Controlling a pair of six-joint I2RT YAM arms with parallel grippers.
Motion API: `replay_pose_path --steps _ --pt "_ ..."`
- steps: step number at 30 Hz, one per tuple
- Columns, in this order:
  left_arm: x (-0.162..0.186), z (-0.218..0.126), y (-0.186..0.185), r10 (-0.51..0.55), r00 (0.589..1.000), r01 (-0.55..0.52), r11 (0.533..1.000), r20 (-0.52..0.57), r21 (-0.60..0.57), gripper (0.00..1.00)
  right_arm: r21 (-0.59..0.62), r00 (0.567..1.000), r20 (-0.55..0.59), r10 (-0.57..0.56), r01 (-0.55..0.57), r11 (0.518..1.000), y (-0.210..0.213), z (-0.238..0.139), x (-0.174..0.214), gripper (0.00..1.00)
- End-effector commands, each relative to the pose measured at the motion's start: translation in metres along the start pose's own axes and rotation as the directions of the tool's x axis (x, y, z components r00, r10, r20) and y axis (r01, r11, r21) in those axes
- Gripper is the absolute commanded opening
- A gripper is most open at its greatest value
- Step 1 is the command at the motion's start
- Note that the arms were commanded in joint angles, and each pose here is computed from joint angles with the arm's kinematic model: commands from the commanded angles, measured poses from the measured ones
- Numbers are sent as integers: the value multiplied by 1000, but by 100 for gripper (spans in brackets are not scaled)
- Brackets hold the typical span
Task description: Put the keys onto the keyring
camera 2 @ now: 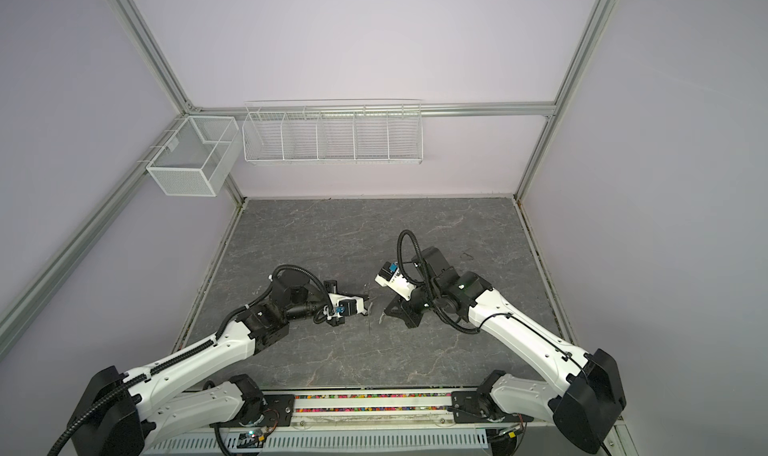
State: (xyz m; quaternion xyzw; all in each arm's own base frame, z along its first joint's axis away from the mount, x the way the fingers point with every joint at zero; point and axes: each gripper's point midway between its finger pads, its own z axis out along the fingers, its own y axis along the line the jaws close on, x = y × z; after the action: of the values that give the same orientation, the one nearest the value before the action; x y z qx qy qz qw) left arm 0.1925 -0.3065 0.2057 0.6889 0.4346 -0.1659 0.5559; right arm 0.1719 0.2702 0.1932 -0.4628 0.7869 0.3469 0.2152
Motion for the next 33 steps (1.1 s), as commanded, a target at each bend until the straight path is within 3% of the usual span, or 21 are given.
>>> replay_pose_path --steps 1,6,18,33 --pt "-14 2 14 124 992 -123 992 7 -40 0 -83 1000 -24 -10 8 997 11 0 1 7" --pt "-20 2 17 151 988 -149 987 19 -56 0 -95 1000 -26 -3 1 996 11 0 -2 7" --pt "-42 -3 15 97 987 -92 995 130 -40 0 -134 998 54 40 -32 990 9 -4 -16 7" --pt "-49 -5 10 126 981 -123 992 146 -30 0 -153 990 94 109 -94 984 -3 -4 -21 7"
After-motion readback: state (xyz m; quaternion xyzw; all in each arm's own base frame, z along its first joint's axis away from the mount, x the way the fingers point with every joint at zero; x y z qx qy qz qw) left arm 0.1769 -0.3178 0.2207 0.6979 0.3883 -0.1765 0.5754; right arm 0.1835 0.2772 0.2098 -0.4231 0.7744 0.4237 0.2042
